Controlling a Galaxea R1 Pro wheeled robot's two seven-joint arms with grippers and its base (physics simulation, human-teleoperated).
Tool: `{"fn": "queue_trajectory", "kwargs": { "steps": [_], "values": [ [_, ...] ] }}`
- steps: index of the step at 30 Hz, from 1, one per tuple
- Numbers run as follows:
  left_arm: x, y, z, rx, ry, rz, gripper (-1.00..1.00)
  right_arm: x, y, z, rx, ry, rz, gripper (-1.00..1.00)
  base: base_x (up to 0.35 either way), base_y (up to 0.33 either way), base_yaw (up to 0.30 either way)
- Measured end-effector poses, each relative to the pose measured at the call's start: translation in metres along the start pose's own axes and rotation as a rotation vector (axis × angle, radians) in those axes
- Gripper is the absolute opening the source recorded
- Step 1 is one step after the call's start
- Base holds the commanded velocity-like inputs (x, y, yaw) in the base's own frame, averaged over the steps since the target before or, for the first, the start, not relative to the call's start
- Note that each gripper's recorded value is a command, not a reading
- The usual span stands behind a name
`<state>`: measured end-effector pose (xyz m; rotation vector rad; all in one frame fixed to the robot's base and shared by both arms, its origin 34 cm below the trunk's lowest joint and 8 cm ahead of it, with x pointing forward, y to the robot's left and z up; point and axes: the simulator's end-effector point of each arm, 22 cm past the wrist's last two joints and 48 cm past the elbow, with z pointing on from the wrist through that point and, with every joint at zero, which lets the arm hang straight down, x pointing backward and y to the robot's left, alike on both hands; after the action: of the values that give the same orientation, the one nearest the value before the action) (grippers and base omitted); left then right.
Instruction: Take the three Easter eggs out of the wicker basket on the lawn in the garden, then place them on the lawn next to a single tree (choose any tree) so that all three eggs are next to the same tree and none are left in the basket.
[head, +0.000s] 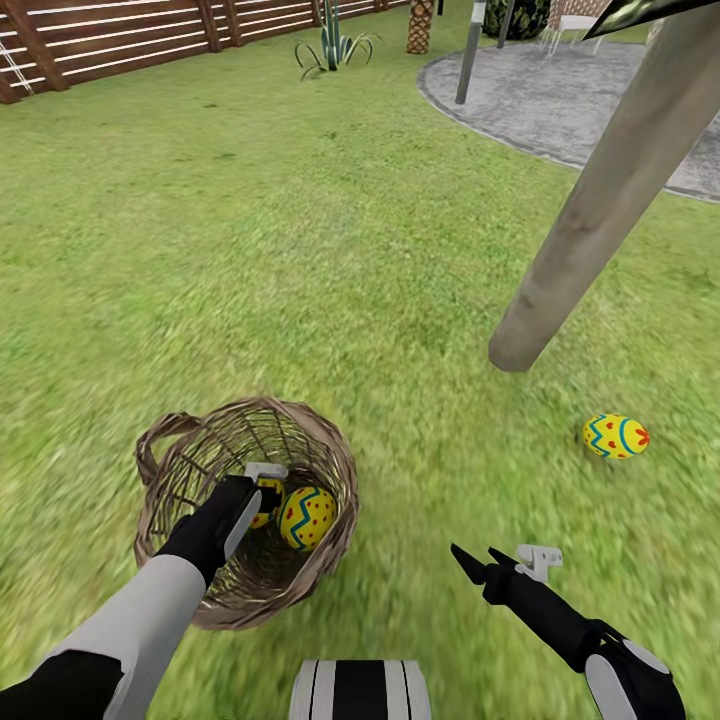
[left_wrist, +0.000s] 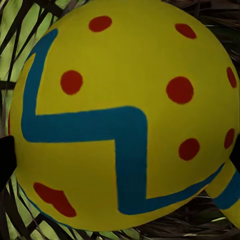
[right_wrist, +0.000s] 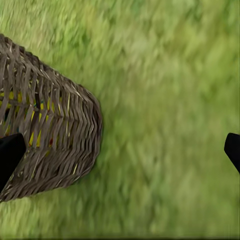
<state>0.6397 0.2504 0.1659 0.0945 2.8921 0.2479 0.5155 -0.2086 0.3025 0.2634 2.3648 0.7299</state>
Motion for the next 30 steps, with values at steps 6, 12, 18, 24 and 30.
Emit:
{"fn": "queue_trajectory", "kwargs": {
  "steps": [6, 12, 18, 24, 30],
  "values": [
    [0.0, 0.0, 0.0, 0.0, 0.0, 0.0, 1.0, -0.0002, -0.0001, 0.0, 0.0, -0.001, 0.0, 1.0, 0.0, 0.0, 0.0],
    [0.0001, 0.0, 0.0, 0.0, 0.001, 0.0, 1.0, -0.0001, -0.0001, 0.0, 0.0, 0.0, 0.0, 1.0, 0.0, 0.0, 0.0],
    [0.0002, 0.0001, 0.0, 0.0, 0.001, 0.0, -1.0, -0.0004, -0.0004, -0.0001, 0.001, -0.001, 0.0, 1.0, 0.0, 0.0, 0.0],
    [0.0009, -0.0001, 0.0002, 0.002, 0.003, 0.004, -1.0, -0.0004, -0.0004, -0.0002, 0.001, -0.001, 0.0, 1.0, 0.0, 0.0, 0.0],
    [0.0009, -0.0001, 0.0002, 0.002, 0.003, 0.004, -1.0, -0.0002, -0.0006, -0.0002, 0.002, 0.0, -0.001, 1.0, 0.0, 0.0, 0.0]
  ]
}}
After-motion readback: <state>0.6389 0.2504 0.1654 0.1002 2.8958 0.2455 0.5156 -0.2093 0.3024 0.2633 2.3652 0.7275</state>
